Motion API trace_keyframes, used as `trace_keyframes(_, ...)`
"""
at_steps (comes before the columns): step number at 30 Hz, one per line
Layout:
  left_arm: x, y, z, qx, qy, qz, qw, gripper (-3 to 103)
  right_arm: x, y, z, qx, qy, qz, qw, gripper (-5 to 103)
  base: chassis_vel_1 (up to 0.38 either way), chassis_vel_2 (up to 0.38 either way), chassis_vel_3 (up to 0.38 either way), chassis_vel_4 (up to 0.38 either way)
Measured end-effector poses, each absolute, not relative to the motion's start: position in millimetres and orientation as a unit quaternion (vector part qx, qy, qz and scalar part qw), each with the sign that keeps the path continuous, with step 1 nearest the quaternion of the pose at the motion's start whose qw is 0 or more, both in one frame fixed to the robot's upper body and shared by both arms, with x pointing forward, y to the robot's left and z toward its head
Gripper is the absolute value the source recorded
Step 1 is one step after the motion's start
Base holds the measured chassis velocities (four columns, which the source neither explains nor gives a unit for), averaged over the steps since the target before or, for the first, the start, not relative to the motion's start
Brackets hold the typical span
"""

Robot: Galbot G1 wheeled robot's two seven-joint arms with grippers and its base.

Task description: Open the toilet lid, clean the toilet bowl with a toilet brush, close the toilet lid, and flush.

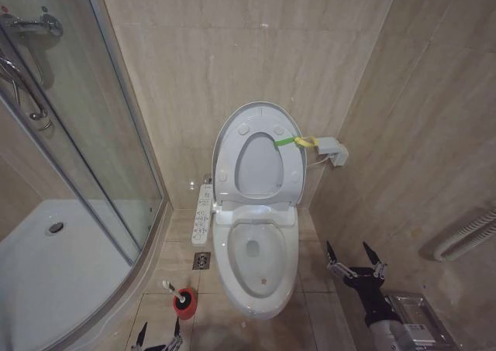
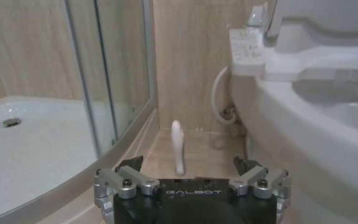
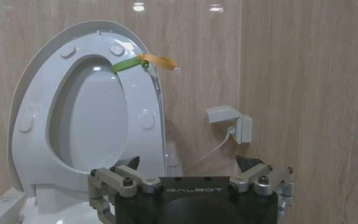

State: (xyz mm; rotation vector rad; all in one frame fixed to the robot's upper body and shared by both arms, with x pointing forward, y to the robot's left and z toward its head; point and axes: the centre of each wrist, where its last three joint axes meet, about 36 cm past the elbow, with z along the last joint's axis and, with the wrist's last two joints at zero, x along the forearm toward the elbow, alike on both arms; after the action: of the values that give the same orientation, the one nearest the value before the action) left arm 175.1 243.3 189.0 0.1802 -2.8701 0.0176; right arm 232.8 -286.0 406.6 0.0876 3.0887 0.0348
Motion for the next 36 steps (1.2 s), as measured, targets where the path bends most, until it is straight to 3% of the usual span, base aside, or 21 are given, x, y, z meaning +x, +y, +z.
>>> trace_keyframes(16,218,310,130,0.035,-0.992,-0.017,0.118,100,233,-286,407,0.028,0.999,0.011,0.026,100,0.0,0.0,0.0,0.0)
trace_keyframes(36,249,327,99,0.006,-0.995,-0.026,0.101,93,233,-286,407,0.028,0.999,0.011,0.026,100,0.0,0.0,0.0,0.0)
